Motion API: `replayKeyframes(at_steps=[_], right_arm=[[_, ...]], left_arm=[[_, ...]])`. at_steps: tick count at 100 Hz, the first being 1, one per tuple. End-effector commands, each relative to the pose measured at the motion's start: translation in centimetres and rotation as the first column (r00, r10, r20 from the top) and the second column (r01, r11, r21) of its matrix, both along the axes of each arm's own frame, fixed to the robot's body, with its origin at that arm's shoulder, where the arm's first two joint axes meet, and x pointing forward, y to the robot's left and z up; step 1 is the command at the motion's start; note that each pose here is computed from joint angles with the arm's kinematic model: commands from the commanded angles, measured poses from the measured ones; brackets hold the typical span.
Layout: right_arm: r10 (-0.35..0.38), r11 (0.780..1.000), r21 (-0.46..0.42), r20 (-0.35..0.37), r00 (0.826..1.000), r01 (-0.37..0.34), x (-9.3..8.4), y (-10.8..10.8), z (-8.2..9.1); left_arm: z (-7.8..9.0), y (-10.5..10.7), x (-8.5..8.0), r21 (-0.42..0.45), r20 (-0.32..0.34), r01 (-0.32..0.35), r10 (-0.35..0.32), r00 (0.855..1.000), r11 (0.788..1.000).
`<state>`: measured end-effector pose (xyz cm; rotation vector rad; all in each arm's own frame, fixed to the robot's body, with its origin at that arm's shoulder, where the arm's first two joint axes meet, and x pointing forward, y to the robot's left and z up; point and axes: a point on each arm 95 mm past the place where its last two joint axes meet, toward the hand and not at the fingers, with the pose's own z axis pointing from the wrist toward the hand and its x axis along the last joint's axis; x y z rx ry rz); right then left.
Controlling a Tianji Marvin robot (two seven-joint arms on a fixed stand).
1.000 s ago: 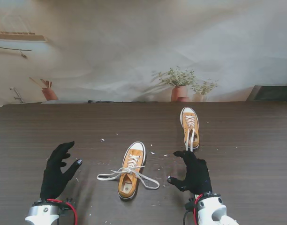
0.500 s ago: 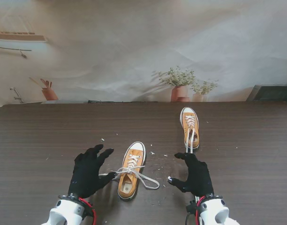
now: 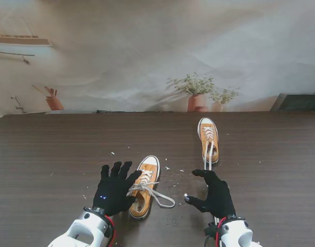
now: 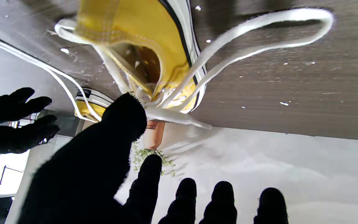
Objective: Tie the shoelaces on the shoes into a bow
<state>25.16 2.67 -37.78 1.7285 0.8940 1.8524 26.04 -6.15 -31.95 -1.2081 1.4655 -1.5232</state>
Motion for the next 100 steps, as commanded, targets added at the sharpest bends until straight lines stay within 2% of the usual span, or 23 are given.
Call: replayKeyframes(at_steps=[1, 27, 43, 66, 82, 100], right_arm=[[0.01, 1.0, 0.006, -0.012, 1.0, -0.009, -0.2, 0.1, 0.0], [0.013, 1.0, 0.019, -0.009, 1.0, -0.013, -0.3, 0.2, 0.3], [0.011, 1.0, 0.027, -0.006, 1.0, -0.011, -0.4, 0.2, 0.3], [0.017, 0.999, 0.038, -0.012, 1.0, -0.016, -0.4, 0.2, 0.4], [0.026, 0.999, 0.046, -0.019, 0.999, -0.025, -0.5, 0.4, 0.4], [0.035, 0.998, 0.054, -0.039, 0.999, -0.033, -0.5, 0.5, 0.3]], left_arm=[[-0.5, 0.0, 0.2, -0.005, -0.032, 0.002, -0.002, 1.0, 1.0], [-1.8, -0.8, 1.3, 0.04, -0.063, 0.032, -0.029, 0.998, 0.999], [-3.2, -1.3, 2.2, 0.052, -0.078, 0.04, -0.036, 0.996, 0.998], [-5.5, -2.4, 3.8, 0.017, -0.081, 0.055, -0.053, 0.995, 0.998], [-6.6, -3.3, 4.8, -0.025, -0.024, 0.058, -0.059, 0.998, 0.998], [-6.3, -3.9, 5.7, -0.115, 0.042, 0.059, -0.055, 0.998, 0.992]])
